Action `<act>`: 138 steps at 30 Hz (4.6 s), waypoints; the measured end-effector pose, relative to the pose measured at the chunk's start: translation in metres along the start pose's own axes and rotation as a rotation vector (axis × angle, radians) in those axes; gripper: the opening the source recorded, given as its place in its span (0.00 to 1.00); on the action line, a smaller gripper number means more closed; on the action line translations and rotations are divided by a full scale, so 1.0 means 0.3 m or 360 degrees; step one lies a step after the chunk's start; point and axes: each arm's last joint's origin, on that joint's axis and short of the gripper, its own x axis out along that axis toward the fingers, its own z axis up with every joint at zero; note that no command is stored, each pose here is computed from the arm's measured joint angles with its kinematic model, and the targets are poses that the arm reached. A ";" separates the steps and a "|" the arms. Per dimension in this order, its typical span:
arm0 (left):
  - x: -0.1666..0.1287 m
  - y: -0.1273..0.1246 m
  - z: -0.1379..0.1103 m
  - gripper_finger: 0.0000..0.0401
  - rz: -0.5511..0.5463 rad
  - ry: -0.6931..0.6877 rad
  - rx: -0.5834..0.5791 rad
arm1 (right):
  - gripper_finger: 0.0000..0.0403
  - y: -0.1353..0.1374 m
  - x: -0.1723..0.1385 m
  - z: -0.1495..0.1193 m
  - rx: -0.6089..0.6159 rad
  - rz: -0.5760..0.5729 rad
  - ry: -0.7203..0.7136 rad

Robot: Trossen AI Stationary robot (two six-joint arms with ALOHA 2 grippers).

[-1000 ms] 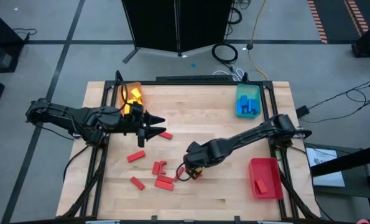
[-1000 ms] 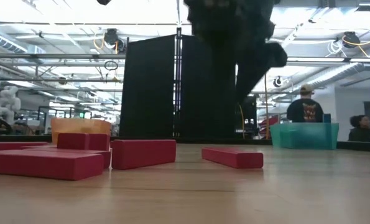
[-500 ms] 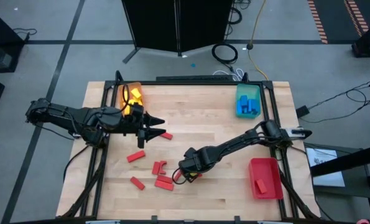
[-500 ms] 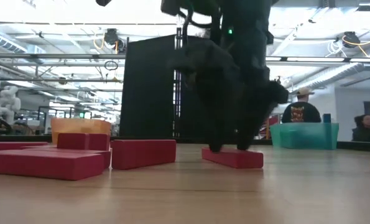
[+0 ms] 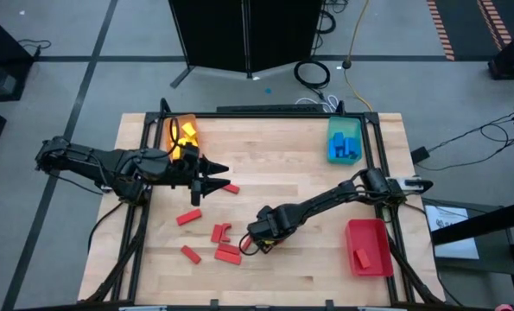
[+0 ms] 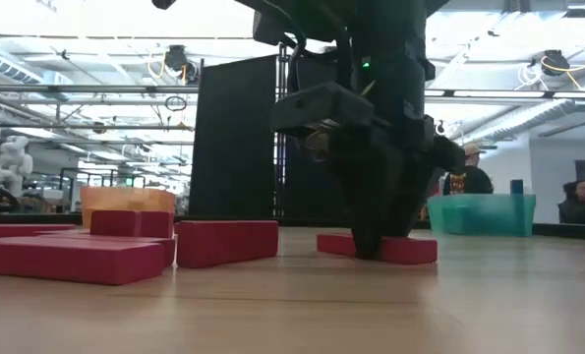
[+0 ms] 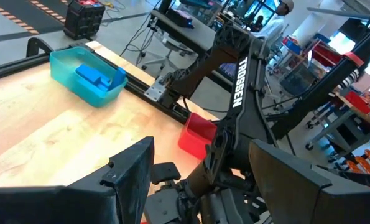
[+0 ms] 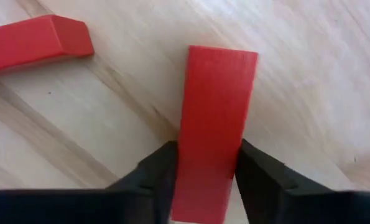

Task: Sort blocks
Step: Put the red block into the red bin

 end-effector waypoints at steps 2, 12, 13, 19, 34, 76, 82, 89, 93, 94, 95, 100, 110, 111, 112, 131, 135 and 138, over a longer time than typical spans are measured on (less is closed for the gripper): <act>0.000 0.000 0.000 0.64 0.0000 0.0000 0.0000 | 0.24 -0.001 0.001 0.000 -0.0002 -0.0002 0.0010; 0.000 0.000 0.000 0.64 -0.0001 0.0000 0.0001 | 0.20 -0.003 -0.139 -0.026 -0.0110 0.0093 0.0033; 0.000 0.000 0.000 0.64 0.0000 0.0000 0.0001 | 0.20 -0.007 -0.176 -0.031 -0.0119 0.0117 0.0014; 0.000 0.000 0.000 0.64 0.0000 0.0000 0.0001 | 0.20 -0.070 -0.390 -0.129 -0.0167 0.0099 -0.0089; 0.000 0.006 0.005 0.64 0.0098 -0.0068 -0.0001 | 0.20 -0.323 -0.740 -0.531 0.0297 -0.0043 -0.0120; -0.001 0.012 0.011 0.64 0.0187 -0.0140 -0.0007 | 0.21 -0.453 -0.264 -0.776 0.0726 -0.0415 0.0186; -0.001 0.012 0.011 0.64 0.0187 -0.0140 -0.0007 | 0.42 -0.453 -0.264 -0.776 0.0718 -0.0415 0.0186; -0.001 0.012 0.011 0.64 0.0187 -0.0140 -0.0006 | 0.48 -0.442 -0.263 -0.778 0.0686 -0.0363 0.0217; -0.001 0.012 0.011 0.64 0.0186 -0.0140 -0.0006 | 0.47 -0.412 -0.302 -0.781 0.0638 -0.0280 0.0235; -0.001 0.012 0.011 0.64 0.0186 -0.0140 -0.0006 | 0.47 -0.401 -0.323 -0.778 0.0620 -0.0260 0.0240; -0.001 0.012 0.011 0.64 0.0186 -0.0140 -0.0006 | 0.47 -0.389 -0.348 -0.774 0.0601 -0.0238 0.0233; -0.001 0.012 0.011 0.64 0.0187 -0.0141 -0.0005 | 0.47 -0.318 -0.518 -0.717 0.0501 0.0029 -0.0017; -0.001 0.010 0.010 0.64 0.0182 -0.0138 -0.0004 | 0.47 -0.251 -0.739 -0.412 0.0120 0.0357 -0.0677; -0.002 0.009 0.010 0.64 0.0181 -0.0137 -0.0004 | 0.47 -0.243 -0.743 -0.374 0.0059 0.0388 -0.0709; -0.002 0.008 0.009 0.64 0.0179 -0.0136 -0.0003 | 0.47 -0.234 -0.748 -0.337 0.0000 0.0424 -0.0750; -0.044 -0.001 0.022 0.64 0.0012 -0.0085 -0.0016 | 0.47 0.014 -0.471 0.020 -0.1513 0.0465 -0.1023; -0.053 0.007 0.025 0.64 0.0036 -0.0080 -0.0013 | 0.47 0.053 -0.379 0.032 -0.1724 0.0510 -0.0939; -0.061 0.022 0.020 0.64 0.0105 -0.0048 0.0003 | 0.47 0.064 -0.343 0.049 -0.1774 0.0554 -0.0905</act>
